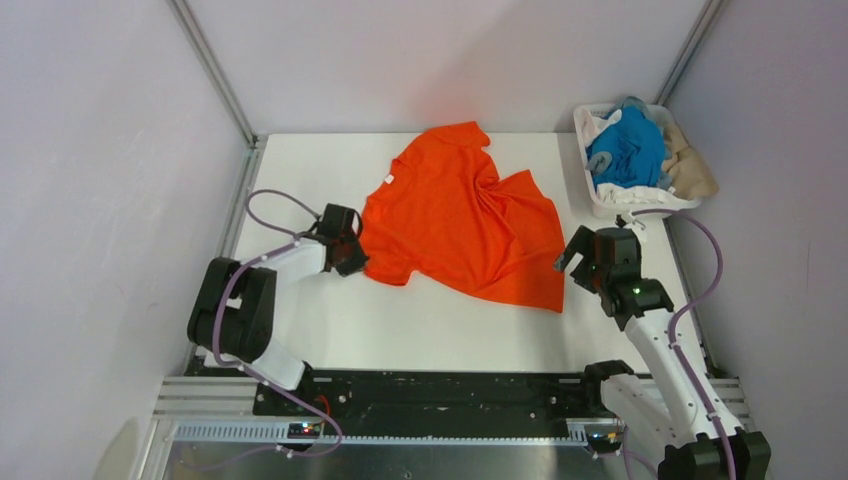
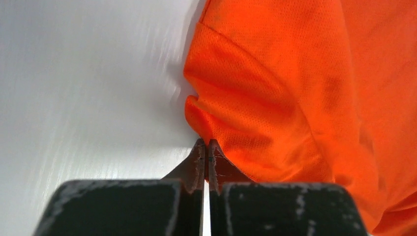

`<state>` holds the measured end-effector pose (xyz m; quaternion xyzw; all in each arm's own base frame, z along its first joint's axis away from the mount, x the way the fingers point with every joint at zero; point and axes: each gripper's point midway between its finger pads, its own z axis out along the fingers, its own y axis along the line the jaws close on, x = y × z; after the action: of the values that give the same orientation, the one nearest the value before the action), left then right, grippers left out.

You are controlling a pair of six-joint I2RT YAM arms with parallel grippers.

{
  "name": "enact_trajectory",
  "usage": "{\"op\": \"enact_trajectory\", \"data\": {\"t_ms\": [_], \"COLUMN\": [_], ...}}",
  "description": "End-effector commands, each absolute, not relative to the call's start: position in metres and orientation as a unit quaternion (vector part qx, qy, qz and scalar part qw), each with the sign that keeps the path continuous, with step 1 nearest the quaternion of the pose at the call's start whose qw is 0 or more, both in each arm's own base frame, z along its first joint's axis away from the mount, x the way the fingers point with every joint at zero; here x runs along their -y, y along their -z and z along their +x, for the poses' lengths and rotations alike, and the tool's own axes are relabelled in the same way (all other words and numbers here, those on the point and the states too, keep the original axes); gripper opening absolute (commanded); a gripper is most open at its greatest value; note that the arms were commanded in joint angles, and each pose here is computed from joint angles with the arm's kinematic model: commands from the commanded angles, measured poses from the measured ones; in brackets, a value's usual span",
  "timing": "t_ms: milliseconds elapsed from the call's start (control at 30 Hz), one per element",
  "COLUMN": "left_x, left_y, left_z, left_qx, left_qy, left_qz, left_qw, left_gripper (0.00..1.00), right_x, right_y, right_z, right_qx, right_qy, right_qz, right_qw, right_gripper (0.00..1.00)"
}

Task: Fold and stack the t-shirts
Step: Grab the side of the flattened tshirt closest away from the robot with both arms

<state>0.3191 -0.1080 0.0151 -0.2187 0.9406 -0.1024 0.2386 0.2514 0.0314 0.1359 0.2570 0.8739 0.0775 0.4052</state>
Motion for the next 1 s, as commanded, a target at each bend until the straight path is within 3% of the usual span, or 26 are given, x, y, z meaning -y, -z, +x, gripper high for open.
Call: {"op": "enact_trajectory", "data": {"t_ms": [0, 267, 400, 500, 633, 967], "left_x": [0.097, 0.080, 0.089, 0.106, 0.119, 0.119], "left_y": [-0.020, -0.010, -0.005, -0.010, -0.015, -0.015], "left_z": [0.299, 0.210, 0.177, 0.167, 0.154, 0.145], "left_qx": [-0.940, -0.921, -0.911, -0.902, -0.895, -0.913], "left_qy": [0.080, 0.079, 0.114, 0.162, 0.190, 0.164], "left_qz": [-0.217, -0.279, -0.298, -0.301, -0.301, -0.264], "left_qw": [0.252, 0.260, 0.262, 0.264, 0.267, 0.263], "left_gripper": [0.00, 0.00, 0.00, 0.00, 0.00, 0.00], "right_x": [-0.029, -0.033, -0.051, -0.075, -0.074, -0.044], "right_y": [-0.124, -0.086, -0.066, -0.053, -0.039, -0.030], "right_z": [0.240, 0.206, 0.200, 0.195, 0.178, 0.182], "right_qx": [-0.890, -0.917, -0.917, -0.919, -0.930, -0.914], "right_qy": [-0.061, -0.053, -0.099, -0.155, -0.128, -0.055], "right_qz": [0.244, 0.258, 0.278, 0.275, 0.276, 0.315], "right_qw": [0.380, 0.300, 0.269, 0.237, 0.204, 0.251], "right_gripper": [0.99, 0.99, 0.93, 0.86, 0.79, 0.73]}}
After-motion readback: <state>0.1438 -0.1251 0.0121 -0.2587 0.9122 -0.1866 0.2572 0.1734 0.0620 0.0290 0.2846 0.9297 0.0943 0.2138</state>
